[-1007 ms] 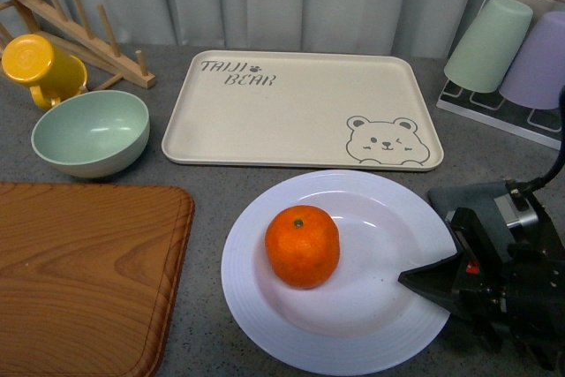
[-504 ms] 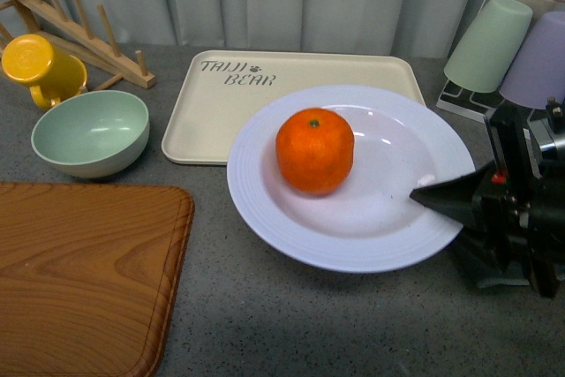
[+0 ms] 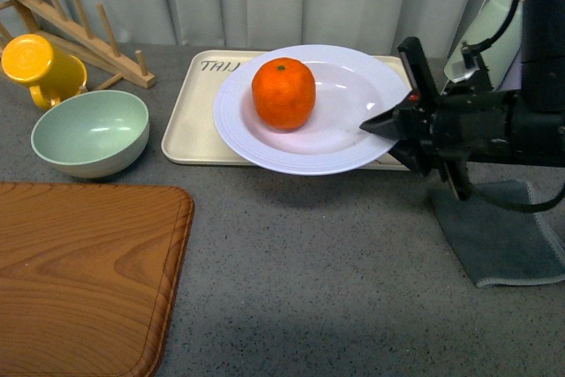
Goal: Place orange and plate with both arms
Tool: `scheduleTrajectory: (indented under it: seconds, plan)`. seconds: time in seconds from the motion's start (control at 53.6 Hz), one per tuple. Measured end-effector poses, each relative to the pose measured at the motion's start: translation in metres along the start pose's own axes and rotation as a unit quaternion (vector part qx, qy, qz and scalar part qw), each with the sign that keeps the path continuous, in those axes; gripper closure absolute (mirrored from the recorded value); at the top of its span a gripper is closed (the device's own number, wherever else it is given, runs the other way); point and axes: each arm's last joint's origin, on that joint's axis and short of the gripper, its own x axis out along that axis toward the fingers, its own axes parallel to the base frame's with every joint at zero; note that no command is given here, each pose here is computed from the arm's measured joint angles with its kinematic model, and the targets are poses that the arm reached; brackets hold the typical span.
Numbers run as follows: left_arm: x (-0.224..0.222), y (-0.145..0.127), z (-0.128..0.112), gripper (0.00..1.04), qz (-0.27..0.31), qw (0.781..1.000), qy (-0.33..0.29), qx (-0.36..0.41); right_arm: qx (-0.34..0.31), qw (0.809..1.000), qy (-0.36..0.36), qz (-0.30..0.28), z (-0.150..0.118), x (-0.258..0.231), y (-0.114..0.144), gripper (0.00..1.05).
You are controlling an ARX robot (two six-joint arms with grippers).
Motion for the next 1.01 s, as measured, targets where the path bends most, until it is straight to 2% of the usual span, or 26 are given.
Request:
scheduleTrajectory:
  seconds: [0.336,0.709,0.746,1.007]
  plan:
    - [0.000,0.000,0.000,0.06,0.000,1.000,0.000,0.000,0.023,1.000,0.013,-0.015,0.013,0.050,0.001,1.01]
    - [0.000,0.000,0.000,0.06,0.000,1.000,0.000,0.000,0.021,0.999,0.017,-0.043,0.024,0.074,-0.003,1.01]
    - [0.000,0.000,0.000,0.06,0.000,1.000,0.000,0.000,0.018,0.999,0.017,-0.043,0.025,0.074,-0.002,0.98]
    - [0.000,0.000,0.000,0.06,0.000,1.000,0.000,0.000,0.010,0.998,0.011,-0.055,0.027,0.071,-0.004,0.58]
